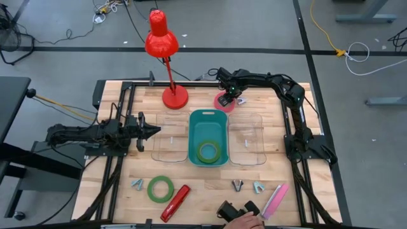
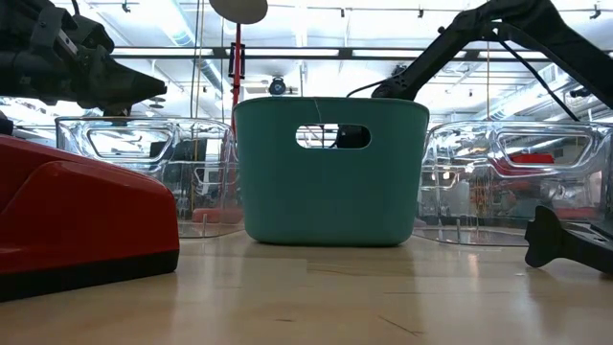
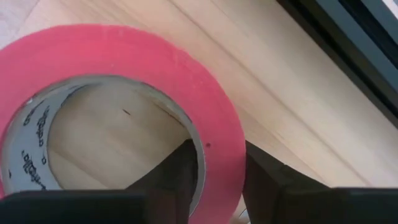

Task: Pick and place Stapler, Stapler remover, tape
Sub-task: Put the pink tape into the green bin

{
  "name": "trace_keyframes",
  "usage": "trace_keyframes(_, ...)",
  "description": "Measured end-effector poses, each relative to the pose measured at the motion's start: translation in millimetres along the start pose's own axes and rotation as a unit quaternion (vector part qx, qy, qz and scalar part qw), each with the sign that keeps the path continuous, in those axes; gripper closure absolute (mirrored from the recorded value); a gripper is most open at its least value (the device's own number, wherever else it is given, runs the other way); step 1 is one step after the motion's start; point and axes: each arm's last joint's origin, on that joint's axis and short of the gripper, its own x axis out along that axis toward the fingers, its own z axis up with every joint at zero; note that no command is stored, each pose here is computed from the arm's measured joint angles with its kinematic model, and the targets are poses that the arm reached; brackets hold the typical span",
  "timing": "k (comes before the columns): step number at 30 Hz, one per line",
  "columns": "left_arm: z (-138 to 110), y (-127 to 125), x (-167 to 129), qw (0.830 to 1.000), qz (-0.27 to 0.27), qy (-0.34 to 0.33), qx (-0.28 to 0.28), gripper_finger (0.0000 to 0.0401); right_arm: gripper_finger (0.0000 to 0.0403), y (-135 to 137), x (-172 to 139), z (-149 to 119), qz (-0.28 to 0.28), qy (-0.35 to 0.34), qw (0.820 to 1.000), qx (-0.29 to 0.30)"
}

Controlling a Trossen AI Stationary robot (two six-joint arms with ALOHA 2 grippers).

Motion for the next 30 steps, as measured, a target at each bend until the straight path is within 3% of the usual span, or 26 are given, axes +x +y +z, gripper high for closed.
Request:
trace_keyframes(11,0,0,0,1.000,0.000,0.000,0.000,0.0373,0.0305,-1,-6,1,0.003,-0.009,1.000,0.001)
trace_keyframes(30,0,0,0,1.000,0.000,0.000,0.000,0.0373,0.0305,-11,-81,2,0.020,-0.121,0.992,0.011)
